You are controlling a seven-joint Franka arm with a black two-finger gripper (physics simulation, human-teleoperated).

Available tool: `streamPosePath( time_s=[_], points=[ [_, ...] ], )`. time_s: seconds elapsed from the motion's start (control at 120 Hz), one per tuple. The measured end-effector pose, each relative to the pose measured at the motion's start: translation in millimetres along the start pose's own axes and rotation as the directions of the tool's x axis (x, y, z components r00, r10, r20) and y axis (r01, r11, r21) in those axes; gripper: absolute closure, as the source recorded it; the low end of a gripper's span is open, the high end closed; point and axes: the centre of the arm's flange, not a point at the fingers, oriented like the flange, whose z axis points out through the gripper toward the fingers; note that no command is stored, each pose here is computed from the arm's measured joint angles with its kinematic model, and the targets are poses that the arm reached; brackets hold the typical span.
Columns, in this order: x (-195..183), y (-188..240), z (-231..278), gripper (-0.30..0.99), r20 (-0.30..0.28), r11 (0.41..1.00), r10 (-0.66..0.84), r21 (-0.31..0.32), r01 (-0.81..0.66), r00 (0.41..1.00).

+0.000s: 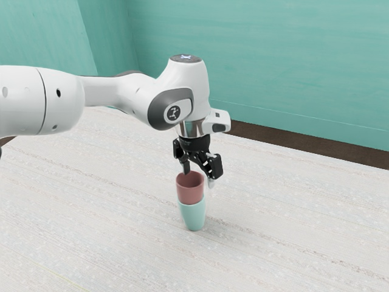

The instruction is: Place the left cup onto the right cup

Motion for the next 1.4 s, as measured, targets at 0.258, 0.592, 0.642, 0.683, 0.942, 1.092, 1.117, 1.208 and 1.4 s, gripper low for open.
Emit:
streamPosePath(
  time_s=[0.258,0.592,0.642,0.683,0.942,1.092,1.117,1.208,1.4],
  points=[
    [-3,-10,-14,0.0,-0.014,1.0,-0.015,0.001,0.016,1.0],
    [-13,-50,-39,0.0,-0.009,0.997,-0.078,0.002,0.078,0.997],
    [-15,-56,-41,0.0,-0.004,0.996,-0.088,0.003,0.088,0.996],
    [-16,-63,-44,0.0,0.0,0.995,-0.098,0.003,0.098,0.995],
    [-24,-110,-55,0.0,0.021,0.985,-0.171,0.004,0.171,0.985],
    [-29,-145,-71,0.0,0.034,0.974,-0.227,0.002,0.227,0.973],
    [-30,-151,-74,0.0,0.037,0.971,-0.238,0.0,0.238,0.971],
    [-36,-172,-82,0.0,0.051,0.962,-0.272,-0.005,0.272,0.961],
    [-44,-199,-103,0.0,0.065,0.95,-0.313,0.0,0.314,0.948]
  ],
)
